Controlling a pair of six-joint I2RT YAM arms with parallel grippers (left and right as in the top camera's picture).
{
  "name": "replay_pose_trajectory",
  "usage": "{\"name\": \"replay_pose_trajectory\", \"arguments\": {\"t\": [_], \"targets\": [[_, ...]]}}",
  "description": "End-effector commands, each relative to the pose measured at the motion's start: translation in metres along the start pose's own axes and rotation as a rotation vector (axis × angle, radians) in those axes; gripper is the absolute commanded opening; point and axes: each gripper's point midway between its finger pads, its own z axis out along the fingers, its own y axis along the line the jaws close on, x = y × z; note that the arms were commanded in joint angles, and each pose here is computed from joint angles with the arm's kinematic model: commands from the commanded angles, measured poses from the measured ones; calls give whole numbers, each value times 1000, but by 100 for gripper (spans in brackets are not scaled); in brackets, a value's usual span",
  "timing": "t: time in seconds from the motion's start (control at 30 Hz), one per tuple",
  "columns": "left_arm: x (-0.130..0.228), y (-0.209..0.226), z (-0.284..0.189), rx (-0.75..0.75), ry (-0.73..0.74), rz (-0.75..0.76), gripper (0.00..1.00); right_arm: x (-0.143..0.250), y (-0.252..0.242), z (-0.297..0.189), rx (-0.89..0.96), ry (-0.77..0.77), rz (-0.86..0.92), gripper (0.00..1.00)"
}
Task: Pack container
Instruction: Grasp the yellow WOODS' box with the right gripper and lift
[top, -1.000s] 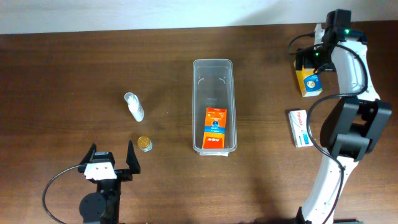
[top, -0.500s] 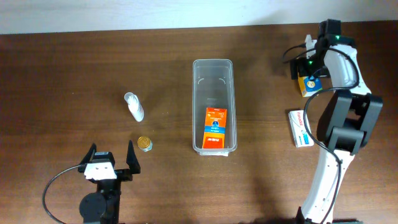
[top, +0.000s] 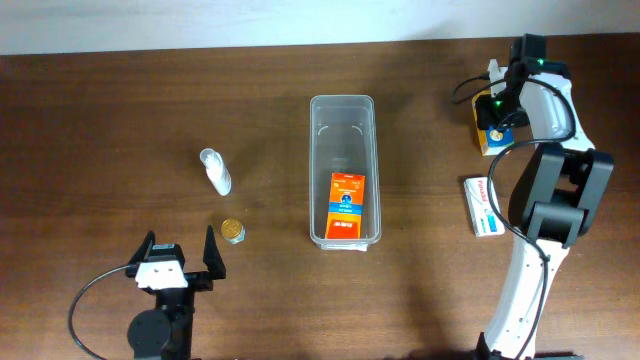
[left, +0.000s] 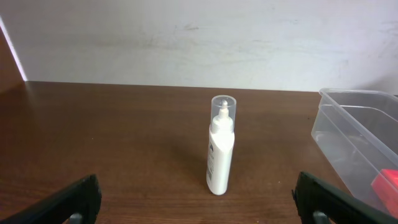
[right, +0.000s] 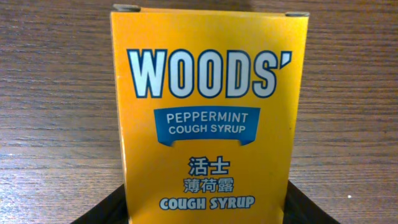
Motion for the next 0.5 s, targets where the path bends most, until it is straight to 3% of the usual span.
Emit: {"name": "replay_pose_trajectory", "arguments": {"t": [0.0,0.1,0.3,0.47], "targets": [[1,-1,0,10,1,19,99,0,2,4,-6,4,-6,50],[1,-1,0,10,1,19,99,0,3,4,-6,4,2,40],[1,-1,0,10,1,19,99,-9,4,-12,-18,-16,51,40],[1,-1,0,10,1,19,99,-20,18,-55,-112,-30,51,40]]}}
